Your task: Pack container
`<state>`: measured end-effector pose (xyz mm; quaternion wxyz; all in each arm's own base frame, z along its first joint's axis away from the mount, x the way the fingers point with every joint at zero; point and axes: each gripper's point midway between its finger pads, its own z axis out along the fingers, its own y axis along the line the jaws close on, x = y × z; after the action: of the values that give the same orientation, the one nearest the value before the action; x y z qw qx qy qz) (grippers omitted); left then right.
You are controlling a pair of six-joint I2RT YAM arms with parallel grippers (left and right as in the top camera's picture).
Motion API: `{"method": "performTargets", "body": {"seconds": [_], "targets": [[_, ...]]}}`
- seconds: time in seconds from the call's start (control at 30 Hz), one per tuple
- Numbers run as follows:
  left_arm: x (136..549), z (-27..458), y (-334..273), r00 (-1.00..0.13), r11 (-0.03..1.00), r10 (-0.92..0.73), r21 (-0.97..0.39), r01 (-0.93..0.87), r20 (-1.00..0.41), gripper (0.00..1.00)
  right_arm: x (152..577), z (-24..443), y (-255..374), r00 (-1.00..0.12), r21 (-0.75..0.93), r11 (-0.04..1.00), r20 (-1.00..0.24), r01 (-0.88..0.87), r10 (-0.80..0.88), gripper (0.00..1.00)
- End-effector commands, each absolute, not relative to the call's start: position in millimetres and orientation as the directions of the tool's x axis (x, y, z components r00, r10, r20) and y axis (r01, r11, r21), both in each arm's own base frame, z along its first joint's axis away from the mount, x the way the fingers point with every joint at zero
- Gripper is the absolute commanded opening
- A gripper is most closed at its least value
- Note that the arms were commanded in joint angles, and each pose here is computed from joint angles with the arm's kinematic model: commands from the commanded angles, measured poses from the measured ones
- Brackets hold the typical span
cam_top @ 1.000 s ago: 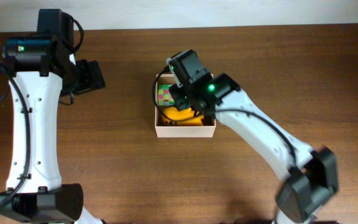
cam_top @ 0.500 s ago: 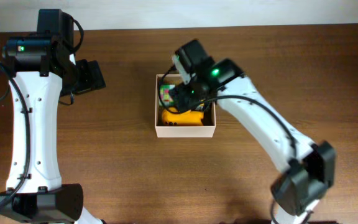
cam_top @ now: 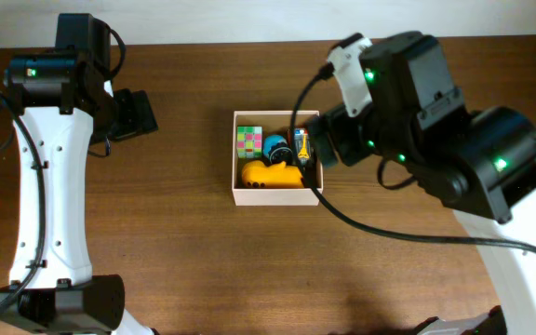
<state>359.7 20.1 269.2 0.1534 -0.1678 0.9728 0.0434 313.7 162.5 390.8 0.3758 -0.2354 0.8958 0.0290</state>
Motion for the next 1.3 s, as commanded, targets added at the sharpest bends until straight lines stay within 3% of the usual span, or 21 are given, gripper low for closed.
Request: {"method": "performTargets", "body": {"seconds": [0.0,0.2,0.37,0.63,0.83,1.1,1.27], "targets": [[358,276,23,-0.894,0.942,-0.303,0.038,-0.334,-0.331,0.99,323,399,120,-0.633,-0.21,0.939,-0.696,-0.272,-0.339,0.99],[358,276,23,-0.894,0.942,-0.303,0.039,-0.333,-0.331,0.99,305,426,43,-0.638,-0.125,0.989,-0.756,-0.078,-0.146,0.99],[358,276,23,-0.894,0.942,-0.303,0.039,-0.333,-0.331,0.99,278,444,15,-0.588,-0.118,0.988,-0.793,-0.102,-0.156,0.99],[358,276,23,-0.894,0.942,-0.303,0.039,-0.333,-0.331,0.99,236,459,-11,-0.444,-0.126,0.992,-0.889,0.011,-0.109,0.99],[358,276,23,-0.894,0.942,-0.303,0.038,-0.334,-0.331,0.99,227,401,-13,-0.409,-0.13,0.991,-0.906,0.028,-0.107,0.99],[358,276,23,-0.894,0.942,-0.303,0.038,-0.334,-0.331,0.99,220,266,-14,-0.478,-0.126,0.992,-0.873,0.025,-0.099,0.99],[358,276,23,-0.894,0.942,-0.303,0.038,-0.334,-0.331,0.99,207,205,-14,-0.476,-0.125,0.992,-0.874,0.025,-0.098,0.98]]}}
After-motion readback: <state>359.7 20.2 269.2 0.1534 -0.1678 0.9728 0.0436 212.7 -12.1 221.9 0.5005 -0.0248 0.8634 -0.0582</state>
